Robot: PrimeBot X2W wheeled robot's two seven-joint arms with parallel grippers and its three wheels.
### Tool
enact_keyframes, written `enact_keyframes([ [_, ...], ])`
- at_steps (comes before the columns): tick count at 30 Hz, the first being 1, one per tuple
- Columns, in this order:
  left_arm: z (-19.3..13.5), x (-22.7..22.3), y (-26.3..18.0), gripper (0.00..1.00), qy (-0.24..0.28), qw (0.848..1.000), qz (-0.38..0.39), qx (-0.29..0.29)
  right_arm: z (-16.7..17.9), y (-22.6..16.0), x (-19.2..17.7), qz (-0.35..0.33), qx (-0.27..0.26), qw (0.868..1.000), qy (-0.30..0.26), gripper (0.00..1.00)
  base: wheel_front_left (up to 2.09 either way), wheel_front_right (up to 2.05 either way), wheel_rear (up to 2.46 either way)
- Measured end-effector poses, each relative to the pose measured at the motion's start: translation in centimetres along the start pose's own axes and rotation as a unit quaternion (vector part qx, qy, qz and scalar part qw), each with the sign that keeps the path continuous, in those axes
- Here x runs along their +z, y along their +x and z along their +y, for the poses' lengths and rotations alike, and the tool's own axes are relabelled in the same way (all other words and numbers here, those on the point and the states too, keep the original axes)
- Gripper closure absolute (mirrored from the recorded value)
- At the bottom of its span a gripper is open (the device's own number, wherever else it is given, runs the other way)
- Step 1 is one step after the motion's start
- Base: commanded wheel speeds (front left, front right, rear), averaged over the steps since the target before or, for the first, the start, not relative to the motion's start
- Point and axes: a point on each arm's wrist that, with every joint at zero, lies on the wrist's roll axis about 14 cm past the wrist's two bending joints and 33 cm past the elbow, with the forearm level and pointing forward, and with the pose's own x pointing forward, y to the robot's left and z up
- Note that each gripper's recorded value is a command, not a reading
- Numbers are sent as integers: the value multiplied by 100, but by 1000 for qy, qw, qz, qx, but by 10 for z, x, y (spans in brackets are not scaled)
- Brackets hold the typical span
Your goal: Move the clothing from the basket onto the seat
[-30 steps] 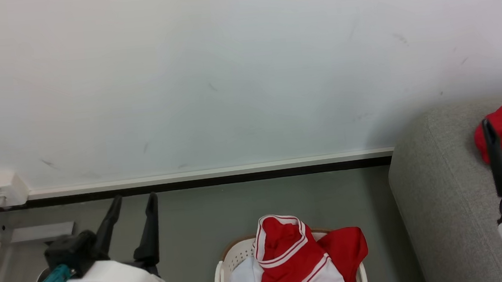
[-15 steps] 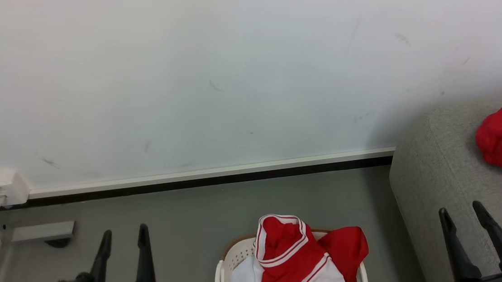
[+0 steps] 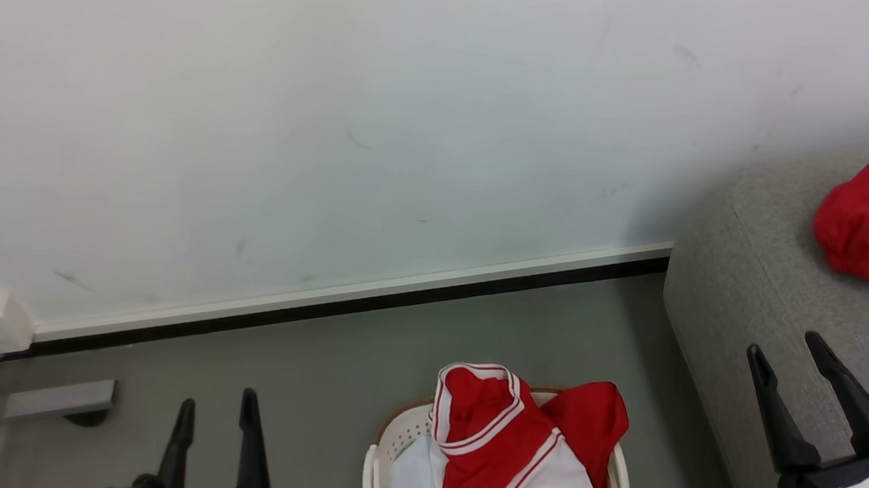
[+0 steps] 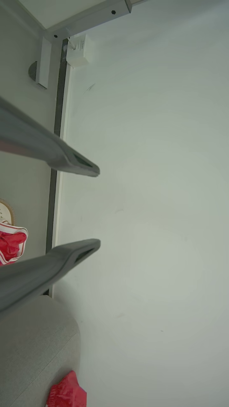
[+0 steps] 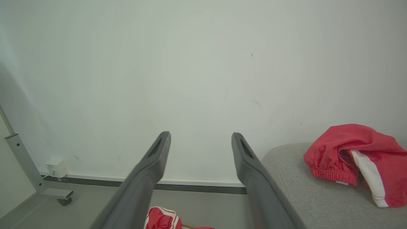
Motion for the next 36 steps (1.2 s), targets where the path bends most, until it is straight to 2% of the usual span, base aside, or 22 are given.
enact_keyframes([
  [5, -18, -12, 11, 0, -16, 999, 12, -31, -2, 11, 9, -16, -2, 1000, 2, 0, 0, 0, 0],
  [9, -38, -19, 38, 0, -17, 997, 14, -71, -10, 30, 17, -32, -8, 999, -3, 0, 0, 0, 0],
  [15, -61, -60, 78, 0, -12, 991, 58, -117, -28, 57, 14, -39, -32, 999, -4, 0, 0, 0, 0],
  [20, -72, -114, 102, 0, -9, 981, 127, -148, -43, 79, 11, -49, -50, 998, -4, 0, 0, 0, 0],
  [29, -100, -223, 118, 0, -2, 943, 266, -202, -70, 106, -7, -51, -83, 995, -12, 0, 0, 0, 0],
  [32, -107, -260, 113, 0, 8, 924, 312, -222, -82, 111, -12, -50, -97, 994, -21, 0, 0, 0, 0],
  [36, -112, -312, 99, 0, 20, 891, 383, -245, -100, 113, -14, -52, -118, 991, -40, 0, 0, 0, 0],
])
